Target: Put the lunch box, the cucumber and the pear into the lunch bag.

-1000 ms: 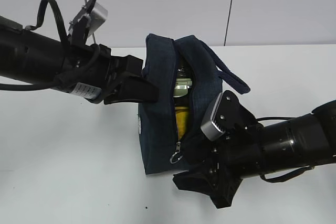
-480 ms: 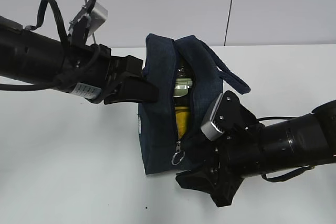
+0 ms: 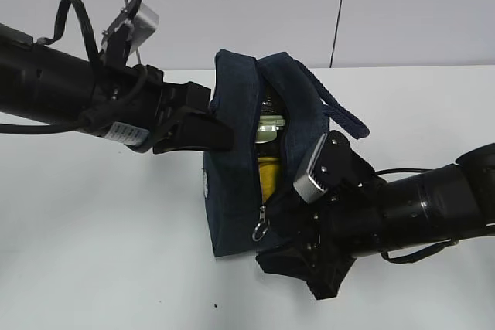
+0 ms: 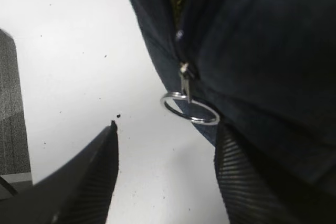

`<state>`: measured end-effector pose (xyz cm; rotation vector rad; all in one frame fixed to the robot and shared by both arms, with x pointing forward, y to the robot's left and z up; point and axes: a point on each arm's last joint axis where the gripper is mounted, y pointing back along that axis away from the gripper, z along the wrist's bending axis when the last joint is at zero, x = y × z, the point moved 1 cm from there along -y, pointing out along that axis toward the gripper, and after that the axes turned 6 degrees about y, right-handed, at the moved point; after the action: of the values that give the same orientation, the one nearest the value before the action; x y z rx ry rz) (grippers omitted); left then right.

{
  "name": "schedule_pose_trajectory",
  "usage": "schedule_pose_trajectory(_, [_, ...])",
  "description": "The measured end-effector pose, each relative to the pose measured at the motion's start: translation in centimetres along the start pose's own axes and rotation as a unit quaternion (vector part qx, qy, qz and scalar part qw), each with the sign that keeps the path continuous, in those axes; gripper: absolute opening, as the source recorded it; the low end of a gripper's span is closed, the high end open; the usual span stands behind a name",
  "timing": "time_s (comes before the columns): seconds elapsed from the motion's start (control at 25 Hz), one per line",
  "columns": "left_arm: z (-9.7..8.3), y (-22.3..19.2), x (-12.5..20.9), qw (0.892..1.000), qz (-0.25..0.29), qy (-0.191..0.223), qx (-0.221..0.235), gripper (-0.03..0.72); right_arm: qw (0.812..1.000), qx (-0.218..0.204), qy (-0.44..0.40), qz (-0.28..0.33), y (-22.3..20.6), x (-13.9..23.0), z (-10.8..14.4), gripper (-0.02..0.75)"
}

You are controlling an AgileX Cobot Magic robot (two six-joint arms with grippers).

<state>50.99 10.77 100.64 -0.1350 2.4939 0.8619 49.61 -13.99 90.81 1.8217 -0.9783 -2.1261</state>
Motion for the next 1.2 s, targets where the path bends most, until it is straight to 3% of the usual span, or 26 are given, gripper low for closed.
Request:
schedule_pose_trajectory(0.84, [0.0,0.0,0.0,1.0,0.0,0.0,0.0,-0.015,0.999,-0.019,-0.031,-0.022,-0.9,-0.6,-0.7,0.492])
schedule_pose_trajectory(1.2, [0.0,0.0,0.0,1.0,0.0,0.0,0.0,-0.015,0.999,-0.005,-0.032,-0.007,-0.9,-0.3,-0.9,0.343])
